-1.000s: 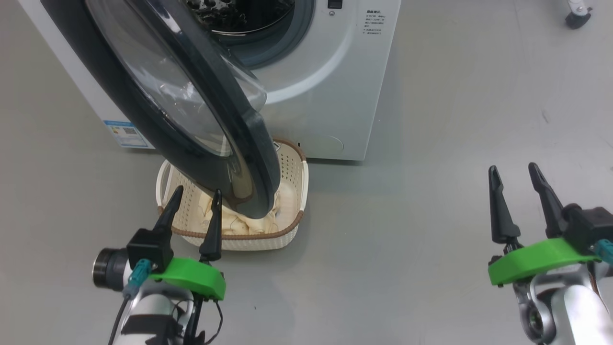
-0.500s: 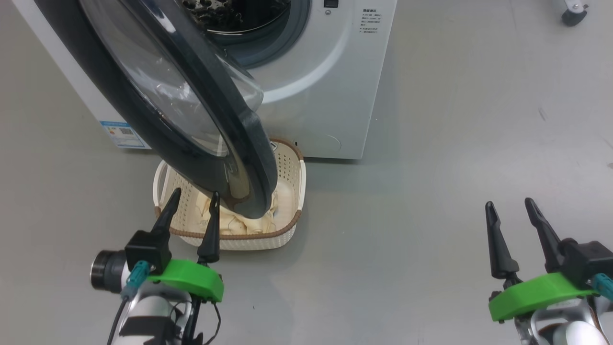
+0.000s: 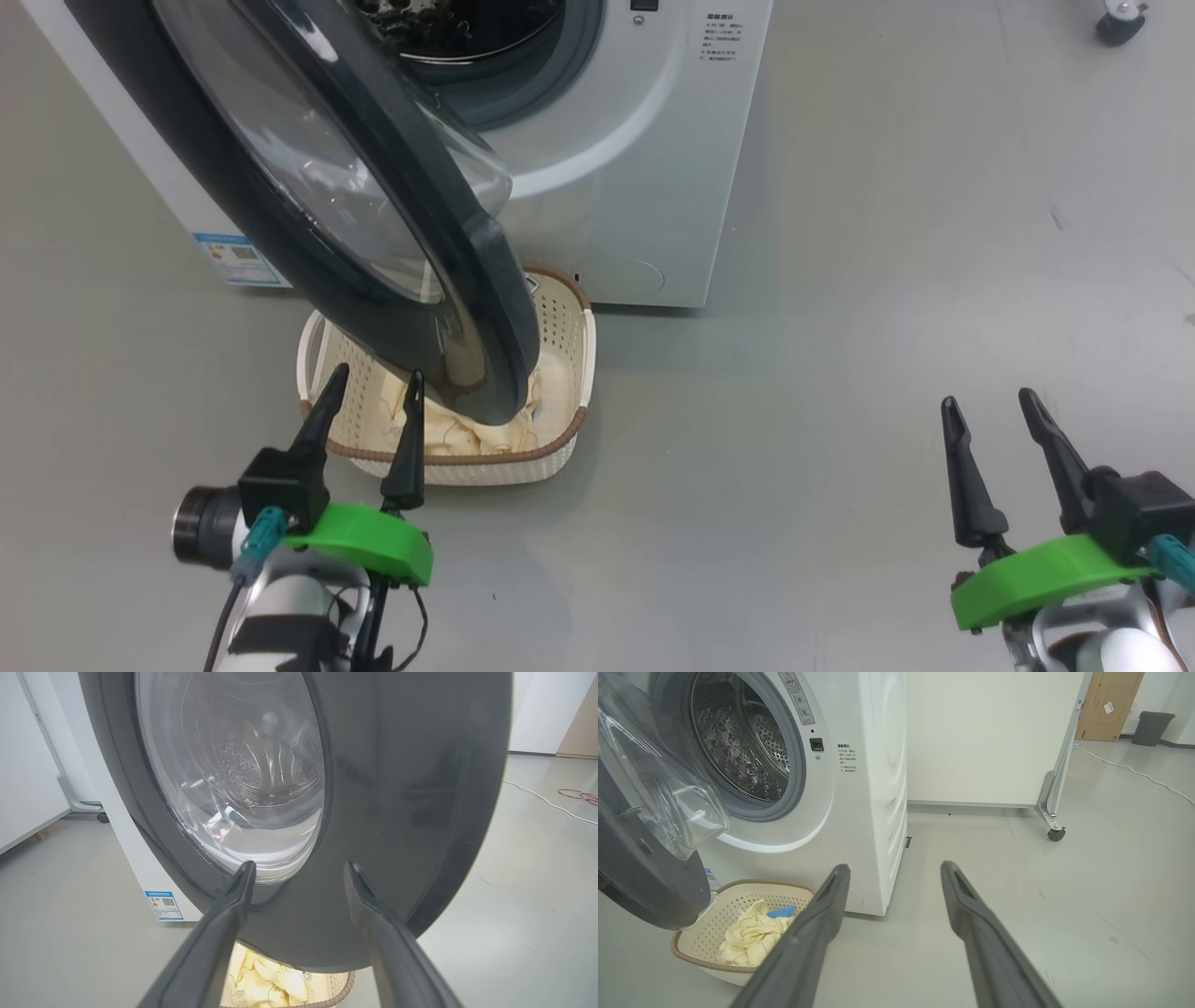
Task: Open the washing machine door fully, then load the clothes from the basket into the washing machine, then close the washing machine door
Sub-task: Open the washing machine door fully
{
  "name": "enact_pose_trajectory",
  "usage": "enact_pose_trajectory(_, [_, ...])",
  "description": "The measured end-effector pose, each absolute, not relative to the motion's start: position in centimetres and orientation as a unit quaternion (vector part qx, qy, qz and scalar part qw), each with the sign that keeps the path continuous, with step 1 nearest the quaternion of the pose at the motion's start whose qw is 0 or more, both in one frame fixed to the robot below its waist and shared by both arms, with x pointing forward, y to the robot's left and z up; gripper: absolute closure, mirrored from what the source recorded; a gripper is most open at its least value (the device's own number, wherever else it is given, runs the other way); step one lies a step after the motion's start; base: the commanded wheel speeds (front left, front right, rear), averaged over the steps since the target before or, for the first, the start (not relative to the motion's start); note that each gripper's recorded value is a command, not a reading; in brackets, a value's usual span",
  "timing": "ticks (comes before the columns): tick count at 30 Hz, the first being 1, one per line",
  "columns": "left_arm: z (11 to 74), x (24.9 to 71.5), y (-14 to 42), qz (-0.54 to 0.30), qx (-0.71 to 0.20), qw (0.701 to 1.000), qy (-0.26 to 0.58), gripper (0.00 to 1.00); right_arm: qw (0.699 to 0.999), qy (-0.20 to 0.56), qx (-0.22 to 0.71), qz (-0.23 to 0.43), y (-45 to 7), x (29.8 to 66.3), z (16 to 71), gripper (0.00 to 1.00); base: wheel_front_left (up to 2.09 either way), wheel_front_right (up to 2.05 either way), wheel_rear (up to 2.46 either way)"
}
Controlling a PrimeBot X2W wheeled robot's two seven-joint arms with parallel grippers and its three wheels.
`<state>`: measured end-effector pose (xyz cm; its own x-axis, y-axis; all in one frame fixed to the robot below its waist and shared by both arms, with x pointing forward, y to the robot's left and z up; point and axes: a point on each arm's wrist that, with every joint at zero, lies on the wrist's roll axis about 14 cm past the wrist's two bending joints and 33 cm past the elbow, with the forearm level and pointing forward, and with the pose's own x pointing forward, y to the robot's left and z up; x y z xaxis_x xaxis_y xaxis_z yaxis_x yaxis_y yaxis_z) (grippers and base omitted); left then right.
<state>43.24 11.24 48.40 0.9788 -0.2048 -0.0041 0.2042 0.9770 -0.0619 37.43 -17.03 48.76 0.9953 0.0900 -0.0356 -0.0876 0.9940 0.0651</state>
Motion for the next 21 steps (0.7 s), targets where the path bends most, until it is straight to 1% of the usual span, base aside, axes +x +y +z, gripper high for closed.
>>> enact_pose_trajectory(9, [48.52, 43.13, 11.26, -0.102, -0.032, 0.994, 0.004, 0.01, 0.998, 0.018, 0.029, 0.044, -17.04, 37.23, 48.87, 0.0, 0.0, 0.0, 0.0])
enact_pose_trajectory(10, [48.46, 43.12, 11.26, -0.102, -0.032, 0.994, 0.005, 0.51, 0.998, 0.018, 0.029, 0.044, -17.04, 37.23, 48.87, 0.0, 0.0, 0.0, 0.0])
enact_pose_trajectory(12, [48.3, 43.09, 11.27, -0.102, -0.032, 0.994, 0.008, 0.76, 0.998, 0.018, 0.029, 0.044, -17.05, 37.24, 48.92, 0.0, 0.0, 0.0, 0.0])
enact_pose_trajectory(13, [48.24, 43.09, 11.27, -0.102, -0.032, 0.994, 0.009, 1.0, 0.998, 0.018, 0.029, 0.044, -17.07, 37.25, 48.91, 0.0, 0.0, 0.0, 0.0])
enact_pose_trajectory(21, [48.18, 43.08, 10.92, -0.107, -0.03, 0.994, 0.011, 1.0, 0.999, 0.016, 0.027, 0.033, -17.84, 37.19, 48.98, 0.0, 0.0, 0.0, 0.0])
